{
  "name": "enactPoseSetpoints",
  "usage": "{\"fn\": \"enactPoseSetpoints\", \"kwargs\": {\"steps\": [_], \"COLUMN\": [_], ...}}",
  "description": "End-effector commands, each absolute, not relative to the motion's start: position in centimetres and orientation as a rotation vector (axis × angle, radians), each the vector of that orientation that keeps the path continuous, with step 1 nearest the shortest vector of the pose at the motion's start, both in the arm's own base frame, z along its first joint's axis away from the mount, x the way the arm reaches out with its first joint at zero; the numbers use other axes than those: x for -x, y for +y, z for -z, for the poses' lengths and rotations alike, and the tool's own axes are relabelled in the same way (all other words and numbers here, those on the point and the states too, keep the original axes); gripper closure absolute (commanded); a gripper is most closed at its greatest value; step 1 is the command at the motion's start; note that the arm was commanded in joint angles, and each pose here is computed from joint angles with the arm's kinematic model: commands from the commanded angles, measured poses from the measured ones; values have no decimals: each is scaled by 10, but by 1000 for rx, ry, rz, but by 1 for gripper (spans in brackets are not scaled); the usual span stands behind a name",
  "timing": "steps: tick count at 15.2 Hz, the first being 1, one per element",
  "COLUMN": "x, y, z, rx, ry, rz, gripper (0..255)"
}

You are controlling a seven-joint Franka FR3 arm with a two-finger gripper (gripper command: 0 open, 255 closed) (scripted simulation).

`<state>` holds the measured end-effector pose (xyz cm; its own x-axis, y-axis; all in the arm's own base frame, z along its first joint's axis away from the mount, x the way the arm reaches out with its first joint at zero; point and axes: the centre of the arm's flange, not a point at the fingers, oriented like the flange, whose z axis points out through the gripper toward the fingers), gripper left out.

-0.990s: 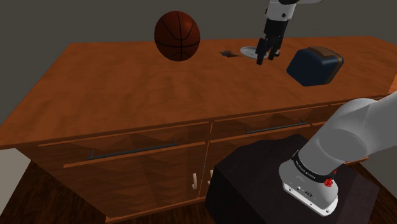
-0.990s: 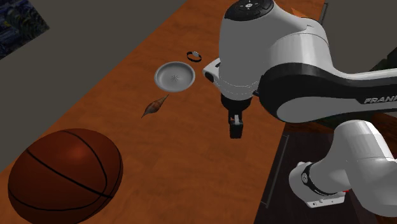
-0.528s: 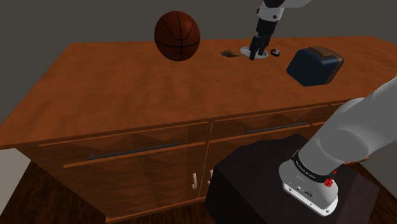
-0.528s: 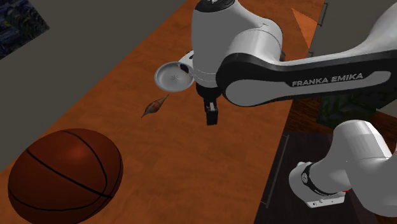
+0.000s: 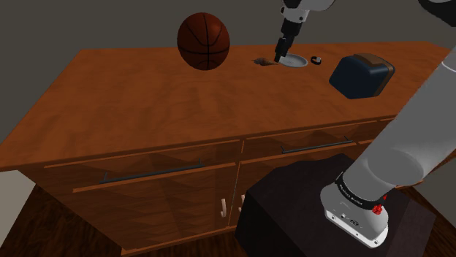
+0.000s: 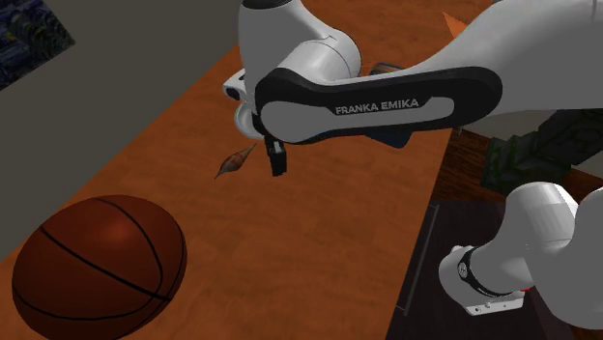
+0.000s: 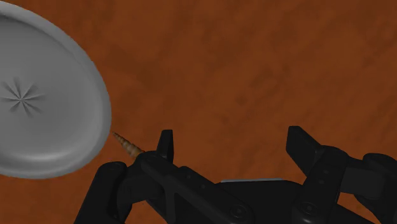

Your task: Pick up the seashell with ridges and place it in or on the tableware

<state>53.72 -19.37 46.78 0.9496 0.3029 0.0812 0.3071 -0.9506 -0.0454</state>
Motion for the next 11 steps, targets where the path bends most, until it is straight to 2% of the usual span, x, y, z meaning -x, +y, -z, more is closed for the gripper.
{"fn": "enactPoseSetpoints", "kwargs": {"steps": [1,8,11], "x": [-560,-638,-641], "y": [-205,-228,-226], "z": [-463,-456,-441], "rx": [3031,2974,2974], "ry": [-539,-736,-736], "rz": [147,259,259], "gripper": [0,0,0]}}
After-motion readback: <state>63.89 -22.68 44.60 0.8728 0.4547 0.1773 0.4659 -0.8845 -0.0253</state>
